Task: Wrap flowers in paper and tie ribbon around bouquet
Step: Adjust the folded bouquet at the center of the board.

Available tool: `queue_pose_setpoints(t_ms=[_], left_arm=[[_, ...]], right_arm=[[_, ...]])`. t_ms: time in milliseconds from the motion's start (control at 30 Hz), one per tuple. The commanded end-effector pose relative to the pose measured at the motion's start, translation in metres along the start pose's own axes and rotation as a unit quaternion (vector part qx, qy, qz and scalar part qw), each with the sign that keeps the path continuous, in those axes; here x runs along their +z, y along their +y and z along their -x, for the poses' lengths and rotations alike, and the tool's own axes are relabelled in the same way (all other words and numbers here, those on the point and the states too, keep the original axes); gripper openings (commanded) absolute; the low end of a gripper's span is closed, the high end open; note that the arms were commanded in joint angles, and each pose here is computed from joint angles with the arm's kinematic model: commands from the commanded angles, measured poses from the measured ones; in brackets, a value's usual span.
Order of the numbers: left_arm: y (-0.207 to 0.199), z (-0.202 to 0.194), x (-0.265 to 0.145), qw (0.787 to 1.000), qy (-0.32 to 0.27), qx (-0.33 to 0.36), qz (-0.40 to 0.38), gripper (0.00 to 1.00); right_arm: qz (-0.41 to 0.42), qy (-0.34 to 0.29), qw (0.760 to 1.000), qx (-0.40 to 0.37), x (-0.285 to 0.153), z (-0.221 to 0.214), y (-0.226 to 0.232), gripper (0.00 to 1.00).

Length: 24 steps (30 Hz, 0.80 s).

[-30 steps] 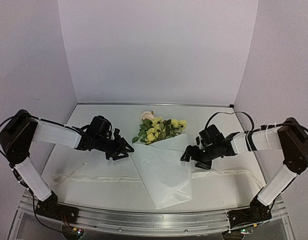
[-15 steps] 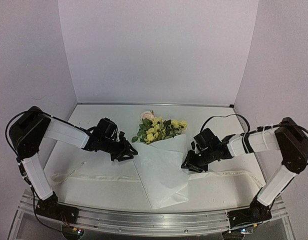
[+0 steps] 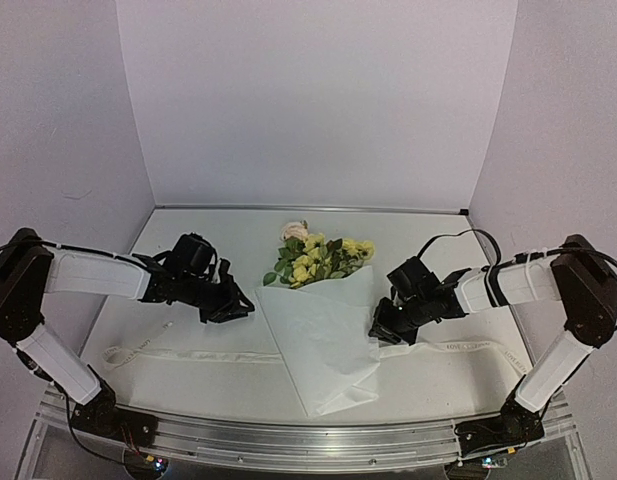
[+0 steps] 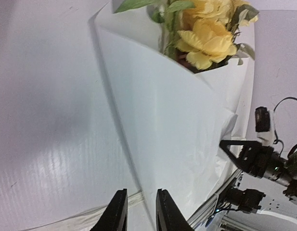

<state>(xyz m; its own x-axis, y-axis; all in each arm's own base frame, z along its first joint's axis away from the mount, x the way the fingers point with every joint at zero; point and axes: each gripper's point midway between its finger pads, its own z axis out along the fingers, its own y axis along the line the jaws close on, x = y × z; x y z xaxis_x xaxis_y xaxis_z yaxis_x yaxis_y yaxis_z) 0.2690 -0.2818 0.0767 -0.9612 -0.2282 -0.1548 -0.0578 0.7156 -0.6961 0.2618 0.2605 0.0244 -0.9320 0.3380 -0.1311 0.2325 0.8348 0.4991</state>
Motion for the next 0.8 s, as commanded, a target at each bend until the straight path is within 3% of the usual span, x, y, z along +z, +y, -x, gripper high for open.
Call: queue_pose_setpoints(t_ms=[0, 333, 767], left_arm=[[0.044, -0.029, -0.002, 0.998, 0.020, -0.009, 0.054, 0.17], [0.056, -0.054, 0.006, 0.996, 0.041, 0.001, 0.073, 0.07], [0.073, -0.074, 0.018, 0.994, 0.056, -0.001, 0.094, 0.01]], right_arm=[[0.003, -0.025, 0.999, 0.024, -0.009, 0.005, 0.003, 0.06], [-0.001, -0.036, 0.998, 0.056, -0.011, 0.005, 0.000, 0.05], [0.012, -0.026, 0.992, 0.119, -0.012, -0.003, 0.010, 0.02]])
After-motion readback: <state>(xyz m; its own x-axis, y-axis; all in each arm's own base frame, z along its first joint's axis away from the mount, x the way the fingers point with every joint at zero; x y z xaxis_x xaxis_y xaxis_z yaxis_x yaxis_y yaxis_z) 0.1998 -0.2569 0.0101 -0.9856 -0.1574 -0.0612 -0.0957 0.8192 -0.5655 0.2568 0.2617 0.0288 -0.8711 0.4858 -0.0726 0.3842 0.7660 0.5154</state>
